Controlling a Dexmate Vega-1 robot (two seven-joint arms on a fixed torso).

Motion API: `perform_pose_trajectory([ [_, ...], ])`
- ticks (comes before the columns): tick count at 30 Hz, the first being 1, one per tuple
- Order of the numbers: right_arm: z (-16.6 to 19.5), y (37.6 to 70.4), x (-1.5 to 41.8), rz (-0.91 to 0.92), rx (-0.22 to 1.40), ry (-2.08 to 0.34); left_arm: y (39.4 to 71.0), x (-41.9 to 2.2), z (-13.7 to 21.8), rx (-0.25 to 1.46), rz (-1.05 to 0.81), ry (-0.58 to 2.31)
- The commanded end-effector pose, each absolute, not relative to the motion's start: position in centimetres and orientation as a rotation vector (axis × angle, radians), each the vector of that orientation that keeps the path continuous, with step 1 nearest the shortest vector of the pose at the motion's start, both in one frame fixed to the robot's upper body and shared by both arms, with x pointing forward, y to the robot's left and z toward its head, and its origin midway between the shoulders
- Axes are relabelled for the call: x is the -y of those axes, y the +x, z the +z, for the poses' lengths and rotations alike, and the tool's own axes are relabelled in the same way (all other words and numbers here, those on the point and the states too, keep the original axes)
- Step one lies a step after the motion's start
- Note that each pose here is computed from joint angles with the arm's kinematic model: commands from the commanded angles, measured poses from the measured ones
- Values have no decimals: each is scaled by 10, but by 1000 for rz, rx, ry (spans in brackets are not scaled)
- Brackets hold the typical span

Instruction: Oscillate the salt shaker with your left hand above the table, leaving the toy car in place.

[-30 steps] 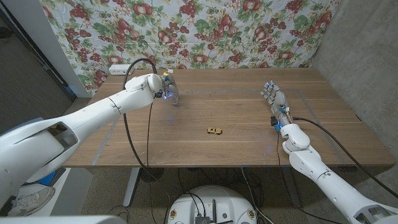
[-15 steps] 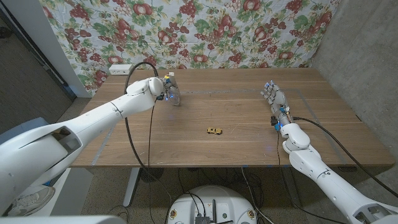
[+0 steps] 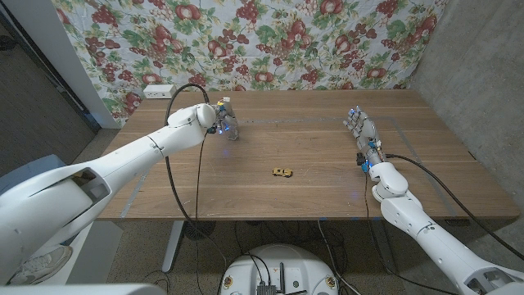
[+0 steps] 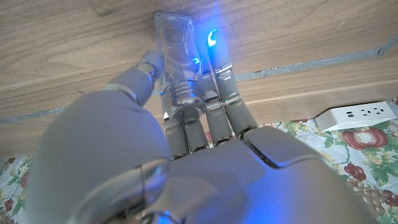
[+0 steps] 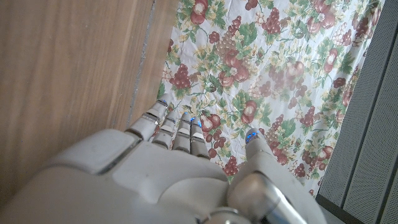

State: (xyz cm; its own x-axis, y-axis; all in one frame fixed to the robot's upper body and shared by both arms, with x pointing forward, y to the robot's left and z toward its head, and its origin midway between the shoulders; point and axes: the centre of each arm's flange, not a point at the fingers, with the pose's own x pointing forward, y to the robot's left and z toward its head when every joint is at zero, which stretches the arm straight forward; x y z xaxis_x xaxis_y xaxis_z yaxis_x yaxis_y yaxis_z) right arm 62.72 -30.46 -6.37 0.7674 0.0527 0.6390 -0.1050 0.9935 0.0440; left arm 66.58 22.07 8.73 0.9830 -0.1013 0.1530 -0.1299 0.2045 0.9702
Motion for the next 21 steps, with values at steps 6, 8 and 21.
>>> perform_pose_trajectory([
  [6, -64, 623, 304, 76, 697, 79, 666, -220, 86, 163, 29, 1410],
  [8, -64, 623, 304, 74, 698, 78, 665, -220, 87, 160, 28, 1409],
  [21, -65, 621, 302, 79, 701, 81, 655, -226, 91, 160, 71, 1420],
])
